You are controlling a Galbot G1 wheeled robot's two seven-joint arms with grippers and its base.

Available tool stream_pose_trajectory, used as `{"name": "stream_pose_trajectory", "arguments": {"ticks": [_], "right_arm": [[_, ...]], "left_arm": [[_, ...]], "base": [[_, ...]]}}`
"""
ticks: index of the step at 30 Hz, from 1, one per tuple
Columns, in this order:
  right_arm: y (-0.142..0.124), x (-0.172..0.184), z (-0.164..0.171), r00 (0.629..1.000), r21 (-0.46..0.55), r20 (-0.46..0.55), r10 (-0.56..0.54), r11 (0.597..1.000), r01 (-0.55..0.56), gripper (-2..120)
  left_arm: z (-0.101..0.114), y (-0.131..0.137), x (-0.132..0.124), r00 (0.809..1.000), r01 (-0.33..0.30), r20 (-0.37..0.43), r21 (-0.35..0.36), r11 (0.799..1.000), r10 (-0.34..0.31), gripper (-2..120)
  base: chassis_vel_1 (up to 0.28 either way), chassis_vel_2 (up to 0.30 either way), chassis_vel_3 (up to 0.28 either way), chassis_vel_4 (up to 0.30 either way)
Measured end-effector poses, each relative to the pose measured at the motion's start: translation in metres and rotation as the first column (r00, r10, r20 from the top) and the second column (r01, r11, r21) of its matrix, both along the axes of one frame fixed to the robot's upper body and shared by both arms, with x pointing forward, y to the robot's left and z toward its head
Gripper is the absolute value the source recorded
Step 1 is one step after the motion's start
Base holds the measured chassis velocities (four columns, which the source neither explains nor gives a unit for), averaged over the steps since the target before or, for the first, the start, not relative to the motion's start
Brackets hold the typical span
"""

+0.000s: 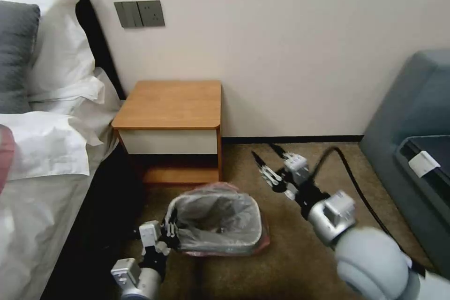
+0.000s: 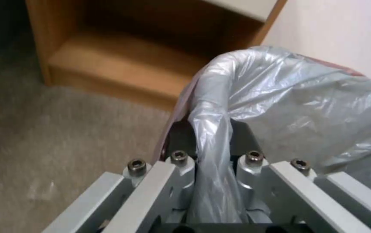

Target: Pick up the garbage bag from the table and place it over the trash can.

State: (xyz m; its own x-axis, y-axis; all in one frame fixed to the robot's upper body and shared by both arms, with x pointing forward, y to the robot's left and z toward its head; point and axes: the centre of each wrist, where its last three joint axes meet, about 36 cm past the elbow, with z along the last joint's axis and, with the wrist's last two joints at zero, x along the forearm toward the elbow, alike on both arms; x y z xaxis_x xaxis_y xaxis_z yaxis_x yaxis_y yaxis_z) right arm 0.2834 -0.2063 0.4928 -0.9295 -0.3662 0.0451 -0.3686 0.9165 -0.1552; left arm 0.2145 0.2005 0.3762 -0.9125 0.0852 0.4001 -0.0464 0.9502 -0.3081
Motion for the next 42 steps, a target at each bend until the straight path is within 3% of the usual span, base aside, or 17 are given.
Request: {"name": "stream_pose_trajectory", "arguments": {"ticks": [3, 4, 9, 21, 27, 29, 36, 42], "right_arm": [[-0.001, 0.003, -0.004, 1.0, 0.015, 0.004, -0.024, 1.0, 0.024, 84], [-0.001, 0.003, -0.004, 1.0, 0.015, 0.004, -0.024, 1.0, 0.024, 84], [-0.004, 0.01, -0.005, 0.999, 0.019, 0.012, -0.039, 0.999, 0.039, 99], [0.001, 0.009, 0.0, 0.999, 0.058, 0.012, -0.052, 0.997, 0.051, 100], [0.003, 0.006, -0.001, 0.998, 0.074, 0.008, -0.064, 0.995, 0.063, 100], [0.003, 0.005, -0.001, 0.998, 0.079, 0.006, -0.066, 0.995, 0.065, 100], [0.004, 0.004, -0.001, 0.998, 0.082, 0.008, -0.069, 0.994, 0.068, 100], [0.005, 0.003, -0.001, 0.998, 0.088, 0.008, -0.067, 0.994, 0.066, 100]], "left_arm": [[-0.015, -0.006, 0.001, 0.999, 0.0, -0.045, 0.007, 1.0, 0.001, 8], [-0.015, -0.006, 0.001, 0.999, 0.0, -0.045, 0.007, 1.0, 0.001, 8], [-0.024, -0.011, -0.001, 0.997, -0.009, -0.071, 0.028, 1.0, 0.011, 26], [-0.019, -0.008, -0.006, 0.999, -0.009, -0.052, 0.097, 0.995, 0.014, 70], [-0.018, -0.006, -0.007, 1.0, 0.012, -0.019, 0.08, 0.997, -0.01, 89], [-0.019, -0.003, -0.006, 0.999, 0.032, -0.016, 0.04, 0.999, -0.031, 97], [-0.024, 0.004, -0.006, 0.997, 0.069, -0.034, -0.018, 0.997, -0.07, 100], [-0.014, 0.011, -0.006, 0.996, 0.089, -0.003, -0.039, 0.995, -0.089, 100]], "base": [[0.0, 0.0, 0.0, 0.0], [0.0, 0.0, 0.0, 0.0], [0.0, 0.0, 0.0, 0.0], [0.0, 0.0, 0.0, 0.0], [0.0, 0.0, 0.0, 0.0], [0.0, 0.0, 0.0, 0.0], [0.0, 0.0, 0.0, 0.0], [0.0, 0.0, 0.0, 0.0]]}}
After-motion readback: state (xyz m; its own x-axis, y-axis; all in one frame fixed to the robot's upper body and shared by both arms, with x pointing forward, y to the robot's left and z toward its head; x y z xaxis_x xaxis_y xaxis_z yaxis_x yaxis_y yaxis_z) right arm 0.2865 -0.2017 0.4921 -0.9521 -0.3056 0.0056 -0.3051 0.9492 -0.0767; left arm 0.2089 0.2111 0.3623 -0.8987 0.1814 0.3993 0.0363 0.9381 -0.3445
